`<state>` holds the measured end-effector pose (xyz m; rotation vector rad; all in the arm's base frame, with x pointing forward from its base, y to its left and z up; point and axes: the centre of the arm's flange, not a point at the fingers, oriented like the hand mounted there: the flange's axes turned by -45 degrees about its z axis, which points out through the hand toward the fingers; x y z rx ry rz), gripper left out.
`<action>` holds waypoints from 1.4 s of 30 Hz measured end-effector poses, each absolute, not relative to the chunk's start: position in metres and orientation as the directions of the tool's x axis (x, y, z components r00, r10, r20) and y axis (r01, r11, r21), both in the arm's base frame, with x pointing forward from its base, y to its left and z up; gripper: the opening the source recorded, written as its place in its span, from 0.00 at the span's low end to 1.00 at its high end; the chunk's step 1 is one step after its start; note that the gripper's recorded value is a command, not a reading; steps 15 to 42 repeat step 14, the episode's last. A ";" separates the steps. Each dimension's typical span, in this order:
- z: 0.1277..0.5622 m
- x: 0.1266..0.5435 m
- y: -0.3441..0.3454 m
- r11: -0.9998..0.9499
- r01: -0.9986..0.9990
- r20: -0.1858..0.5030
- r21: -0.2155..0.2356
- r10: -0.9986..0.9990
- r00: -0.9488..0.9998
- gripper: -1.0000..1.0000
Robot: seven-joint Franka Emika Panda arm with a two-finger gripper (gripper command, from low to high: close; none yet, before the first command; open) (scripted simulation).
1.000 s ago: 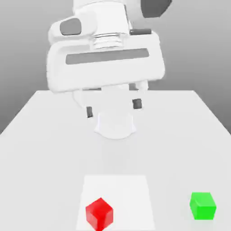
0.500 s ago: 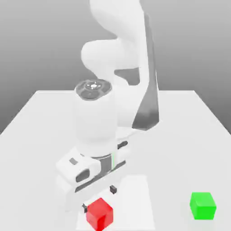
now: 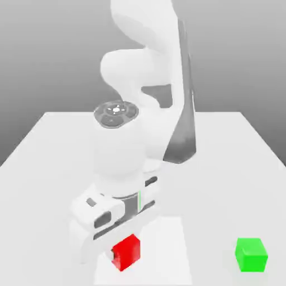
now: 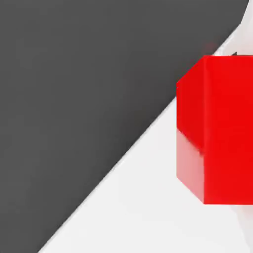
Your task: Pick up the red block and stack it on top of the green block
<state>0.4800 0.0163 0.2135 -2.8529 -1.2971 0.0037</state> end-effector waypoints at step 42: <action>0.184 0.435 0.236 -0.200 0.980 -0.001 -0.001 0.980 0.200 1.00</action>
